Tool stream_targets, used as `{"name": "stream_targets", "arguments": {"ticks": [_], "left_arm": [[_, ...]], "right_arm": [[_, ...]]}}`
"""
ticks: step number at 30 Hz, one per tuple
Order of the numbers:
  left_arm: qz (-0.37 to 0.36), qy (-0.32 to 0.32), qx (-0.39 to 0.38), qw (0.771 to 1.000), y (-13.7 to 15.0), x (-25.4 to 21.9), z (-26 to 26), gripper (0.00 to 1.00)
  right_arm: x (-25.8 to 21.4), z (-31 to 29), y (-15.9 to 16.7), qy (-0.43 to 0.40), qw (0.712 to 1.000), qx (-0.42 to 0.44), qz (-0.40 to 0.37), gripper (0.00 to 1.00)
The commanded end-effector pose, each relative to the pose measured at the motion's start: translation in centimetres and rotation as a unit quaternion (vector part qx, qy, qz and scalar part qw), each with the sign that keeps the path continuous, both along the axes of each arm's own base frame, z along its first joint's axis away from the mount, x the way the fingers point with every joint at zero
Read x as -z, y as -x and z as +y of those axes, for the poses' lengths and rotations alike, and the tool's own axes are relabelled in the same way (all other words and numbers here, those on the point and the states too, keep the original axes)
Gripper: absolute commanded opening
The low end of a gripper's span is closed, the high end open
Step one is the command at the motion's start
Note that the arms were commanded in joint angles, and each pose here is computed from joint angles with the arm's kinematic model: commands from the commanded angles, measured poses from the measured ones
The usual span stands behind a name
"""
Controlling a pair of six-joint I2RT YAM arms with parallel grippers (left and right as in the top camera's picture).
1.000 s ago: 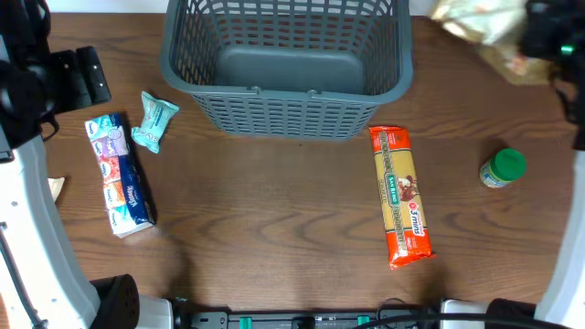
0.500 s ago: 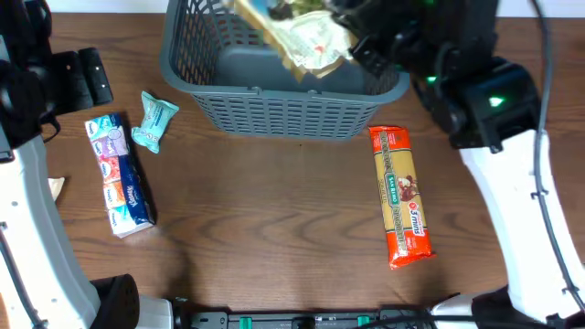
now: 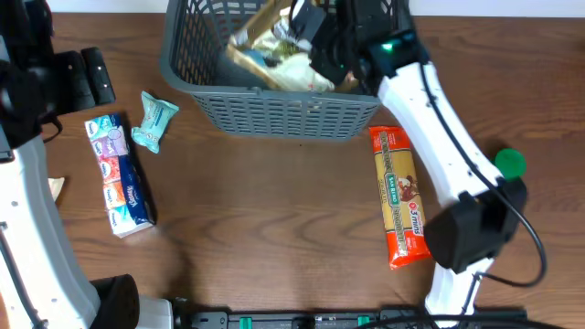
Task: Pack container
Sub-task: 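Carry the coffee bag over the basket and release it inside, then move the right gripper to the spaghetti pack and grasp it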
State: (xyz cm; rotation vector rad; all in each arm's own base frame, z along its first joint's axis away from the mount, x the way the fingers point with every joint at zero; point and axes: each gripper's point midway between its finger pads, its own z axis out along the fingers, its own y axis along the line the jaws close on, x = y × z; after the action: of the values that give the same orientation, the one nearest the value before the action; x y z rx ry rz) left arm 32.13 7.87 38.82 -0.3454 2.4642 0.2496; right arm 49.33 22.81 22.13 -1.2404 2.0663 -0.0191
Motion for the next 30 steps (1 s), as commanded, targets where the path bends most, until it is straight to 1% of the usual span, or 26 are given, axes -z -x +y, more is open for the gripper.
{"name": "stream_targets", "arguments": {"ticks": [1, 4, 5, 7, 8, 10, 13, 14, 15, 17, 18, 19, 22, 23, 24, 27, 30], "left_arm": [[0.0, 0.001, 0.002, 1.0, 0.0, 0.0, 0.1, 0.99], [0.0, 0.001, 0.002, 1.0, 0.0, 0.0, 0.1, 0.99], [0.0, 0.001, 0.001, 1.0, 0.0, 0.0, 0.1, 0.99], [0.0, 0.001, 0.001, 1.0, 0.0, 0.0, 0.1, 0.99], [0.001, 0.001, 0.002, 1.0, 0.0, 0.0, 0.1, 0.99], [0.001, 0.001, 0.002, 1.0, 0.0, 0.0, 0.1, 0.99], [0.001, 0.001, 0.002, 1.0, 0.0, 0.0, 0.1, 0.99], [0.002, 0.001, 0.002, 1.0, 0.0, 0.0, 0.1, 0.99], [0.002, 0.001, 0.002, 1.0, 0.0, 0.0, 0.1, 0.99], [0.001, 0.001, 0.002, 1.0, 0.0, 0.0, 0.1, 0.99], [0.001, 0.001, 0.002, 1.0, 0.0, 0.0, 0.1, 0.98], [0.001, 0.001, 0.002, 1.0, 0.0, 0.0, 0.1, 0.99], [0.002, 0.001, 0.002, 1.0, 0.0, 0.0, 0.1, 0.99], [0.002, 0.001, 0.002, 1.0, 0.0, 0.0, 0.1, 0.99], [0.002, 0.001, 0.002, 1.0, 0.0, 0.0, 0.1, 0.99], [0.002, 0.001, 0.002, 1.0, 0.0, 0.0, 0.1, 0.99], [0.002, 0.001, 0.001, 1.0, 0.0, 0.0, 0.1, 0.99]], "right_arm": [[-1.2, 0.9, 0.0, -0.017, 1.0, -0.003, -0.006, 0.01], [0.9, 0.7, 0.2, -0.009, 1.0, 0.003, 0.023, 0.01], [1.1, 0.7, 0.3, -0.009, 1.0, 0.006, 0.028, 0.04], [1.4, 0.5, 0.7, -0.008, 0.999, 0.011, 0.04, 0.3], [1.2, 0.5, 0.9, -0.007, 0.999, 0.01, 0.041, 0.55], [0.5, 0.5, 1.2, -0.01, 0.999, 0.009, 0.036, 0.58], [-1.7, 0.6, 1.7, -0.022, 1.0, 0.009, 0.017, 0.75], [-3.0, 0.5, 1.9, -0.031, 0.999, 0.014, 0.007, 0.77], [-4.3, 0.4, 2.1, -0.041, 0.999, 0.018, -0.003, 0.77], [-8.4, -0.4, 2.5, -0.069, 0.996, 0.045, -0.036, 0.78], [-10.3, -1.1, 2.7, -0.083, 0.993, 0.063, -0.051, 0.81], [-12.6, -2.0, 2.9, -0.101, 0.989, 0.087, -0.071, 0.86], [-19.5, -6.5, 4.6, -0.17, 0.96, 0.187, -0.116, 0.94], [-21.0, -8.2, 5.5, -0.192, 0.949, 0.219, -0.119, 0.99], [-22.2, -10.0, 6.7, -0.213, 0.937, 0.252, -0.115, 0.99], [-23.1, -15.2, 10.3, -0.256, 0.898, 0.348, -0.079, 0.99], [-21.8, -19.3, 13.6, -0.26, 0.865, 0.427, -0.038, 0.99]]}}
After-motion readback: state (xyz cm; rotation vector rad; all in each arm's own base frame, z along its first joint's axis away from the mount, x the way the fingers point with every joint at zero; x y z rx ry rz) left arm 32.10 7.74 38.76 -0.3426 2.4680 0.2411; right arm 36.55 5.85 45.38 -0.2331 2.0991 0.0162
